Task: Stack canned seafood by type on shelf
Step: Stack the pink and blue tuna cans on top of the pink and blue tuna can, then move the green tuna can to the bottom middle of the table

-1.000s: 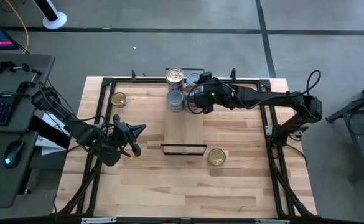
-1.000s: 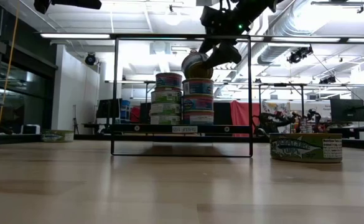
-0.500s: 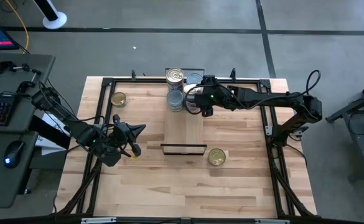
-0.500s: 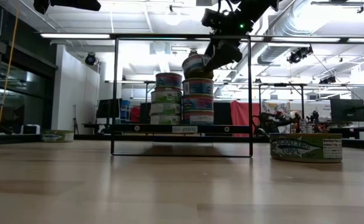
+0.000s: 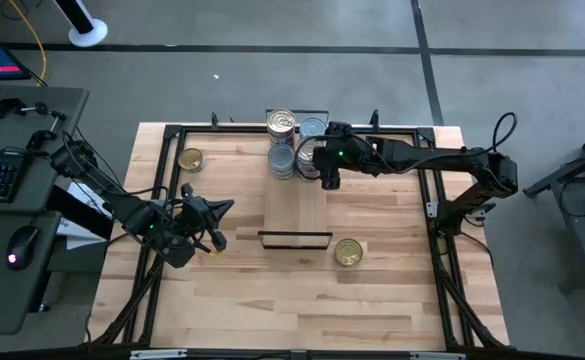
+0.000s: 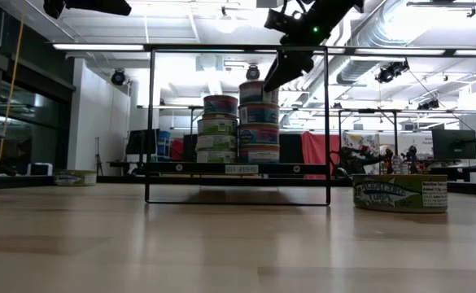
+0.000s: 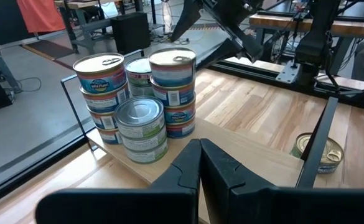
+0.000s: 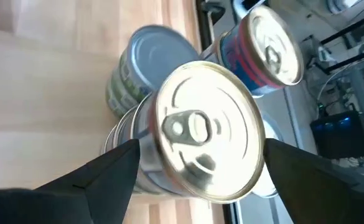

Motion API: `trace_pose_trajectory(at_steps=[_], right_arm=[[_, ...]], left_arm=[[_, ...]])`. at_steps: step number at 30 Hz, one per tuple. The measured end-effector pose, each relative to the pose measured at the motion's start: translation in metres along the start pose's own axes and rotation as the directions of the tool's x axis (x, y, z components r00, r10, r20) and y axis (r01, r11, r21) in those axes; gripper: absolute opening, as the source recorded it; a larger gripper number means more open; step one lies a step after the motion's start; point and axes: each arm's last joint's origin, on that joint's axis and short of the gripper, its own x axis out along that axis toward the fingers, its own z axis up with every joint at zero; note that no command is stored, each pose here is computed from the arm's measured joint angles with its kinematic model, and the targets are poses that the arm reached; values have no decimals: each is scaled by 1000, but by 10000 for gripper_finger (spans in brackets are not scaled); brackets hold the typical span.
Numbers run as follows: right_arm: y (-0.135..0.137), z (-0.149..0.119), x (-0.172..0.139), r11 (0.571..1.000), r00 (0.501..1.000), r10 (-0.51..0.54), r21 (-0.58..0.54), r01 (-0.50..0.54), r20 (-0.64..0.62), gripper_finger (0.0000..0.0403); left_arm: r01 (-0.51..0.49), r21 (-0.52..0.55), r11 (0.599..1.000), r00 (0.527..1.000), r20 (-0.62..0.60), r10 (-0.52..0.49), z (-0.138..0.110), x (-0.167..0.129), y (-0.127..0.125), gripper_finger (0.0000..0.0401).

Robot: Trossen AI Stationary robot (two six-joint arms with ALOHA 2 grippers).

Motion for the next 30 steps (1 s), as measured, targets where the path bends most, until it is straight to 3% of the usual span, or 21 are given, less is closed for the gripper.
trace_pose_trajectory(at_steps=[9, 13, 17, 20, 22, 25, 27, 28, 30], right_arm=[[2, 1, -9, 999, 998, 43, -20, -44, -45, 332], [-1, 13, -38, 979, 983, 168, 132, -158, -69, 332], [-2, 12, -66, 890, 904, 400, 300, -343, -152, 332], [4, -1, -94, 829, 811, 534, 339, -445, -240, 332], [10, -15, -113, 806, 780, 566, 374, -458, -265, 332], [23, -42, -138, 768, 789, 574, 478, -426, -220, 332], [33, -63, -151, 720, 809, 566, 575, -390, -159, 332], [39, -72, -154, 676, 820, 561, 634, -375, -113, 332], [50, -86, -158, 543, 835, 551, 753, -372, 15, 332]], left_arm=[[1, 0, 1000, 1000, -1, -1, 0, 0, 0, 0], [30, -12, 999, 999, -26, -30, -1, 0, -1, 0], [38, -71, 997, 999, -32, -40, -1, 0, -1, 0], [45, -19, 999, 998, -39, -46, 0, 0, -1, 0], [80, 13, 997, 995, -69, -79, 1, 1, 1, 0], [142, -2, 990, 983, -114, -141, 8, 2, 10, 0], [160, -47, 986, 980, -114, -165, 14, 2, 18, 0], [165, -81, 983, 980, -102, -173, 19, 1, 23, 0], [189, -147, 971, 977, -73, -201, 28, -1, 32, 0]])
